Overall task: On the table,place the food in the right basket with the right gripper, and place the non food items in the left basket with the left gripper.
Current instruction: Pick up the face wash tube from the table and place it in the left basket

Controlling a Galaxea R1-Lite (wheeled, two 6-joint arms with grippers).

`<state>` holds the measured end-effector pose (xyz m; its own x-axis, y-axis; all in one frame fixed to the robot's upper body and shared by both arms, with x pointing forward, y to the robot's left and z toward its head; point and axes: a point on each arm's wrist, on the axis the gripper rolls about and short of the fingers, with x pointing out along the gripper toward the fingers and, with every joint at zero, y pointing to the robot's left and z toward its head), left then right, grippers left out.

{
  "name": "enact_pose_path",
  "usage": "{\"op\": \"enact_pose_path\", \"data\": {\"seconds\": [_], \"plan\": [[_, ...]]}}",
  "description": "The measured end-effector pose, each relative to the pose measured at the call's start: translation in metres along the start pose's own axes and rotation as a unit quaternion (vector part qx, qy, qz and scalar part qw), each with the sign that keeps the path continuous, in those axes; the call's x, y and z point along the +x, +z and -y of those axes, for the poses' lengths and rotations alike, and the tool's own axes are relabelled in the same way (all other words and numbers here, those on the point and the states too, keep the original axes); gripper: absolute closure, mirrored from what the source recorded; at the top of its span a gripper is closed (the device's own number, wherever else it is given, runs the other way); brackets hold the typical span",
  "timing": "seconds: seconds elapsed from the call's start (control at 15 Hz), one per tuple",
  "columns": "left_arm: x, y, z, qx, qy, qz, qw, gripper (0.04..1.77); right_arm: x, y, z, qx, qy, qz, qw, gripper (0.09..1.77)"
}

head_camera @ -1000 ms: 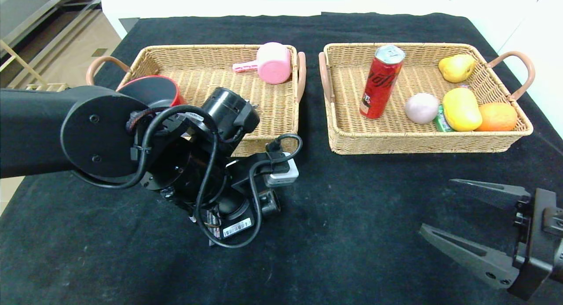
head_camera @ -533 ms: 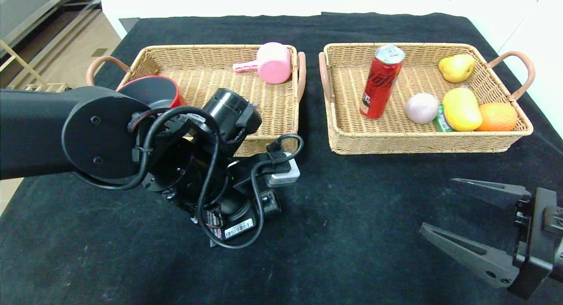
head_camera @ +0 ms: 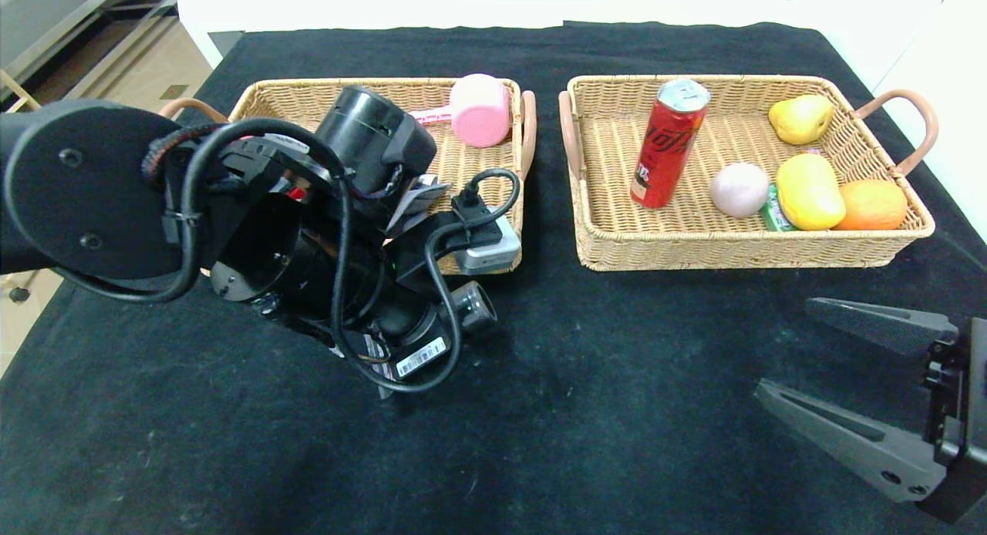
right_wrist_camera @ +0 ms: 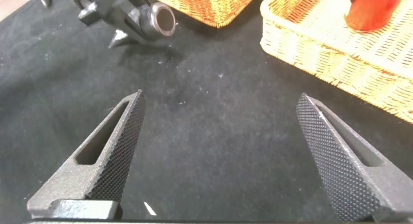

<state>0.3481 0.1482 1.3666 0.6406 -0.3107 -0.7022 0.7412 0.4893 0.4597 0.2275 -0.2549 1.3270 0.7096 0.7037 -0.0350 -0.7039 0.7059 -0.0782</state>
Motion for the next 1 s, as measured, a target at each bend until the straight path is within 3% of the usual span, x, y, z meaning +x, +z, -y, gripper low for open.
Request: {"op": "enact_pose_path", "data": {"seconds": [0.2, 0.53, 0.73, 1.0], "plan": [[-0.013, 0.010, 0.001, -0.044, 0.009, 0.024, 0.9987, 1.07, -0.001, 0.001, 0.000, 0.000, 0.000, 0.001, 1.000, 0.15], [-0.030, 0.024, -0.006, -0.071, 0.025, 0.066, 0.9950, 1.08, -0.003, 0.003, 0.000, -0.002, -0.002, 0.008, 1.000, 0.15], [-0.042, 0.032, -0.015, -0.111, 0.040, 0.095, 0.9885, 1.09, -0.004, 0.005, 0.001, -0.003, -0.008, 0.011, 1.000, 0.15], [-0.046, 0.039, -0.034, -0.134, 0.078, 0.137, 0.9783, 1.09, -0.004, 0.006, 0.001, -0.003, -0.010, 0.012, 1.000, 0.15]]}}
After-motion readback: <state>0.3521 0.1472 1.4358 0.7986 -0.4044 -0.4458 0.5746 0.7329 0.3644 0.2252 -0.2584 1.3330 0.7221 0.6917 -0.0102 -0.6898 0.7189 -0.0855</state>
